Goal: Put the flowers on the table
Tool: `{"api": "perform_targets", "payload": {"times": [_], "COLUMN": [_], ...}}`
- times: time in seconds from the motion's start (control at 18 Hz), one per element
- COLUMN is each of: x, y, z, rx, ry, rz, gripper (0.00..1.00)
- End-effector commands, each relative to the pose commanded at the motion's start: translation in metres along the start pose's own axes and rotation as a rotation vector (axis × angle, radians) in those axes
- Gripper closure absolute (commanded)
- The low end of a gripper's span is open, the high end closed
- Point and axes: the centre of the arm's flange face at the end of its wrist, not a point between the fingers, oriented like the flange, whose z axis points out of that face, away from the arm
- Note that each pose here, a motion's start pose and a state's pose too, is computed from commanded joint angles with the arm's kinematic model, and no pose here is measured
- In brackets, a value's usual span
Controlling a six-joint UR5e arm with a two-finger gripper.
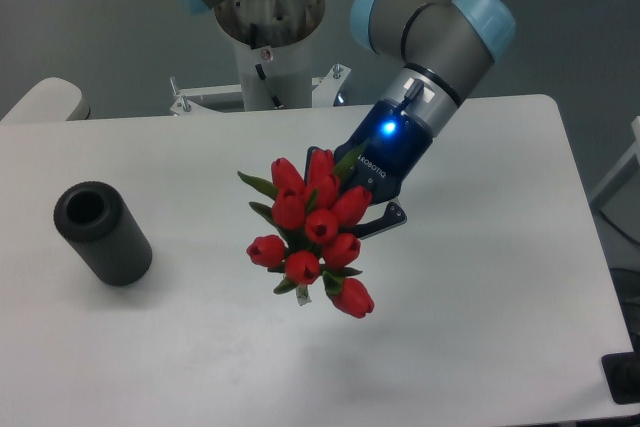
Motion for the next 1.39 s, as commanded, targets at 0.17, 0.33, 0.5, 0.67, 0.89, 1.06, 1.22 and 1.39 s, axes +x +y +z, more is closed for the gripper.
{"api": "perform_targets", "payload": {"times": [0.17,0.33,0.5,0.67,0.89,1.06,1.22,1.39], "x": [0.000,-0.001,-0.003,-0.014,-0.017,-0.014,-0.008,-0.004], "y": [0.000,-0.003,-0.006,-0.006,0.006,0.012,0.019,0.023], "z": [0.000,-0.001,-0.006,-0.026,-0.037,-0.045,-0.048,-0.052], "rx": [-0.004,-0.004,-0.004,-0.005,-0.017,-0.097,-0.245,-0.363], "ry": [-0.003,-0.006,-0.015,-0.054,-0.074,-0.114,-0.170,-0.208], "rz": [0.003,0.007,0.013,0.014,0.083,0.121,0.142,0.182], "gripper": [0.73,0.73,0.73,0.73,0.73,0.73,0.73,0.73]}}
